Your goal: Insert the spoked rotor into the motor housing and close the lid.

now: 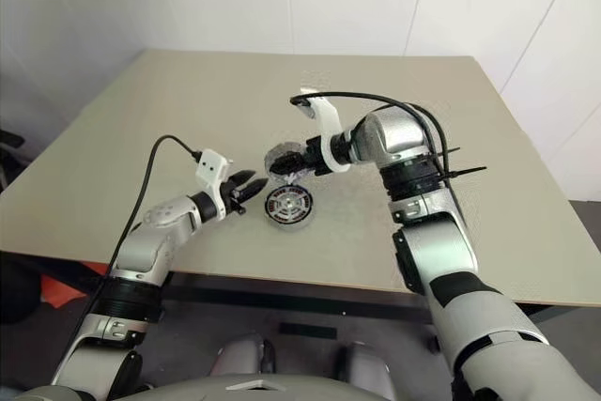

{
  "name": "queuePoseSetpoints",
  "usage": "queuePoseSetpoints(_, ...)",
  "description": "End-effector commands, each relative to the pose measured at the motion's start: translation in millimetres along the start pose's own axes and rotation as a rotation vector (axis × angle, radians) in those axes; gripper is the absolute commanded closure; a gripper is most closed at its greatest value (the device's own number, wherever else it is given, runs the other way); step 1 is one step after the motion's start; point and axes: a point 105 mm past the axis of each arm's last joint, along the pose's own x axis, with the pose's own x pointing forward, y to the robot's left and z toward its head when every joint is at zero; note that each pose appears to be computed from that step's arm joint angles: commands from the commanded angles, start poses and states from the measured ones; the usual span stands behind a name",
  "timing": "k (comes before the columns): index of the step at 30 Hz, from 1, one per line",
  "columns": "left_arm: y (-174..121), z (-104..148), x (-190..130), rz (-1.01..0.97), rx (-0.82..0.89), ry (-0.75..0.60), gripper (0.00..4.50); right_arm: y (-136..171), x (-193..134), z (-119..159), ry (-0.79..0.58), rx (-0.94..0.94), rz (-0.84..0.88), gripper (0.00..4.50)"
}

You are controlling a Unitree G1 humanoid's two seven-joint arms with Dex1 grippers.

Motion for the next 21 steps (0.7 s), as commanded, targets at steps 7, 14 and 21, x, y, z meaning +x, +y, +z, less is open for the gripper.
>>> queuePoseSetpoints(7, 2, 19, 2, -0.014, 0.03, -0.048, 2.41, 11, -37, -8, -0.022, -0.886, 0.128, 0.01)
queuePoseSetpoints(14, 2, 23, 7, -0.033, 0.034, -0.054, 2.41, -21, -55, -54, 0.322, -1.393, 0.217, 0.01)
queuePoseSetpoints(21, 2, 28, 9, -0.043, 0.033, -0.065, 2.41, -24, -48, -63, 0.457, -1.566, 0.331, 0.01)
